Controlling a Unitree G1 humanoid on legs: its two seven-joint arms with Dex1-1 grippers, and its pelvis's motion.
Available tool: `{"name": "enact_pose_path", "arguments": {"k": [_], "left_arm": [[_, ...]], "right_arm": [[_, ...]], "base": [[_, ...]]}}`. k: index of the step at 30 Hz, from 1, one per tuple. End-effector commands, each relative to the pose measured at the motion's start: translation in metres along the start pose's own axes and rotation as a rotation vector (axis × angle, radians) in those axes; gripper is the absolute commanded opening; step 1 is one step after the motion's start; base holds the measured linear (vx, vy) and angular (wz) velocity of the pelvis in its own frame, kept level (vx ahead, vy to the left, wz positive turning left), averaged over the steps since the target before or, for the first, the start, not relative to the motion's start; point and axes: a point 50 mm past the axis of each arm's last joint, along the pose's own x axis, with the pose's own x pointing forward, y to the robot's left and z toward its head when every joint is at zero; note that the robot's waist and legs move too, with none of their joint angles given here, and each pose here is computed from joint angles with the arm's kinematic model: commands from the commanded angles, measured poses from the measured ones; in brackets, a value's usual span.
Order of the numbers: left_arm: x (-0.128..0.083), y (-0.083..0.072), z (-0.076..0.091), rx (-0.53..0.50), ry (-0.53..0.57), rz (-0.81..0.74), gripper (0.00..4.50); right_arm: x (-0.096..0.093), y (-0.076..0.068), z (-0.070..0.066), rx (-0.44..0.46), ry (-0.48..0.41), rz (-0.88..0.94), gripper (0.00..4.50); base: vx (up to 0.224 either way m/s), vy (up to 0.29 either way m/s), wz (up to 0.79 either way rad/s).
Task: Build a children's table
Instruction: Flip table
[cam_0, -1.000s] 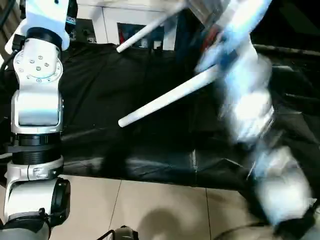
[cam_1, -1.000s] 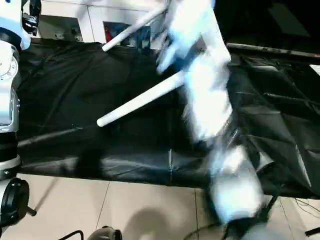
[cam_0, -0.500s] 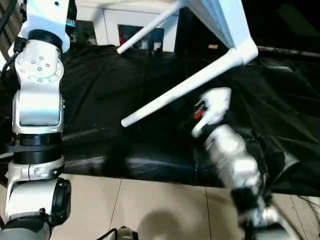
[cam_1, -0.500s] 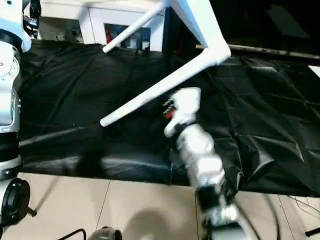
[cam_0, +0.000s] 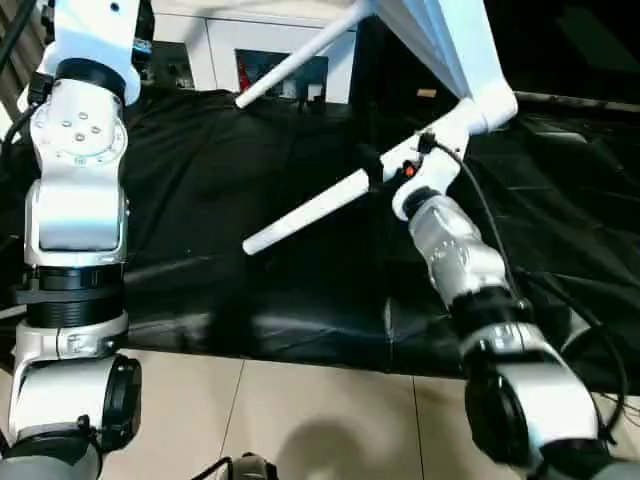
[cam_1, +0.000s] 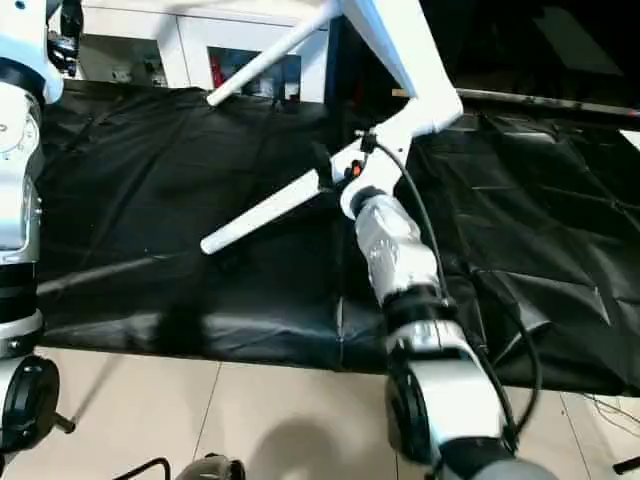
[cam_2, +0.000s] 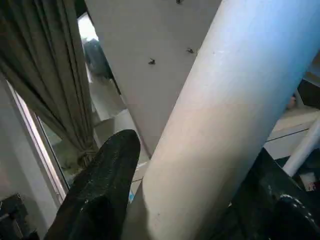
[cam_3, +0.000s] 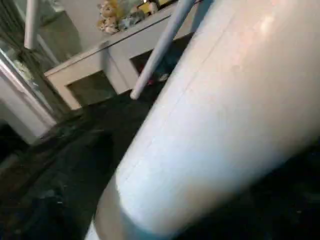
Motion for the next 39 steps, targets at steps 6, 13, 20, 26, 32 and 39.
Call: {"name": "enact_pose_path", "arguments": {"k": [6,13,20,26,32,39], "left_arm": [[-0.003,-0.005,-0.016,-0.098,0.08,-0.006,2.5],[-0.004,-0.006,-0.017,-0.105,0.087,-0.004,2.49],[-0.005,-0.007,-0.019,-0.119,0.097,0.004,2.49],[-0.006,-0.005,-0.021,-0.183,0.102,0.029,2.46],[-0.009,-0.007,-0.029,-0.302,0.111,0.033,2.38],[-0.024,-0.035,-0.055,-0.401,0.198,-0.073,1.94]], "right_arm": [[0.005,0.004,0.01,0.131,-0.03,0.107,3.35],[0.006,0.004,0.013,0.143,-0.033,0.153,2.88],[0.007,0.002,0.02,0.12,-0.058,0.162,2.28],[0.005,-0.002,0.048,0.031,-0.142,0.157,2.08],[-0.003,0.0,0.082,-0.194,-0.264,0.146,1.96],[-0.02,0.016,0.107,-0.53,-0.336,0.162,1.87]], "base": [[0.0,0.0,0.0],[0.0,0.0,0.0],[0.0,0.0,0.0],[0.0,0.0,0.0],[0.0,0.0,0.0],[0.0,0.0,0.0]]}}
